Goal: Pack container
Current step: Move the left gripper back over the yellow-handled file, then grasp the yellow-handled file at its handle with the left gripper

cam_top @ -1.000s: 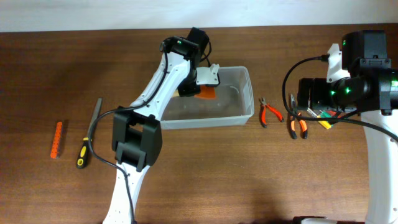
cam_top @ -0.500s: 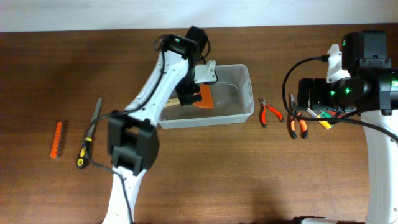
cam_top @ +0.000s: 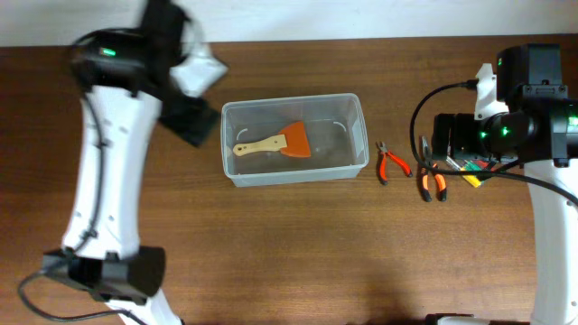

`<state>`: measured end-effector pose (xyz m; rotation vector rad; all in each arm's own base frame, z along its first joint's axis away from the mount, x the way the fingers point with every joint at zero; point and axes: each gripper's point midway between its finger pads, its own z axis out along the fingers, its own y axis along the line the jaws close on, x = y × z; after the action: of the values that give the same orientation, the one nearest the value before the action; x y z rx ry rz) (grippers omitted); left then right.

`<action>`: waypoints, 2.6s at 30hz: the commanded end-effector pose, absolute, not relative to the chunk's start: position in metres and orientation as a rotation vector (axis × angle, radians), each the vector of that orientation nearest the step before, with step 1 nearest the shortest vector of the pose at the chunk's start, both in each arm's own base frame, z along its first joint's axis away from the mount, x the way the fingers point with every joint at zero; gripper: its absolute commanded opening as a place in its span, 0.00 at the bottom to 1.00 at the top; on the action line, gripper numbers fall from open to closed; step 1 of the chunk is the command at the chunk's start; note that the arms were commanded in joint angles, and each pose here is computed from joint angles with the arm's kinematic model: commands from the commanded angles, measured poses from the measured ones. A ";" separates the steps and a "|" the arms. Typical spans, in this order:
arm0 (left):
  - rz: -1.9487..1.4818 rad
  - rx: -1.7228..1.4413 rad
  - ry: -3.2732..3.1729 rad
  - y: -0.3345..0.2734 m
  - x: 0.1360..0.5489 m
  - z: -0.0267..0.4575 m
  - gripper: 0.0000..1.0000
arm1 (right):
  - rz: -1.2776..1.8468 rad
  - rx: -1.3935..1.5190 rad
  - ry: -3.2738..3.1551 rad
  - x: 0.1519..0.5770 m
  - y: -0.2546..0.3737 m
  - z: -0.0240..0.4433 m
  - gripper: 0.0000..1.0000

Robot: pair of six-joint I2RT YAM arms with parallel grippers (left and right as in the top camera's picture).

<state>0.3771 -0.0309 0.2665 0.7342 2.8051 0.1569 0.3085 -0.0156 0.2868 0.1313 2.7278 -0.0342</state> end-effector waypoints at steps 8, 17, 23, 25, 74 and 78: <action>-0.006 -0.018 3.207 0.114 0.352 0.122 0.99 | -0.037 0.146 2.728 0.310 -0.018 0.286 0.99; -0.165 -0.089 3.255 0.153 0.323 0.043 0.91 | -0.037 0.146 2.716 0.313 -0.018 0.287 0.99; -0.202 -0.016 3.294 0.145 0.318 0.010 0.81 | -0.036 0.145 2.692 0.318 -0.018 0.289 0.99; -0.208 0.002 3.305 0.141 0.317 0.001 0.81 | -0.036 0.145 2.685 0.320 -0.018 0.290 0.99; -0.027 0.041 3.459 0.110 0.260 -0.075 0.48 | -0.036 0.145 2.676 0.322 -0.018 0.291 0.99; -0.052 0.044 3.498 0.105 0.245 -0.079 0.47 | -0.036 0.145 2.676 0.322 -0.018 0.291 0.99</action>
<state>0.3271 0.1275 -0.0134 0.0057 3.1829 0.0334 0.3209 -0.0160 0.2912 0.1298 2.6790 -0.0323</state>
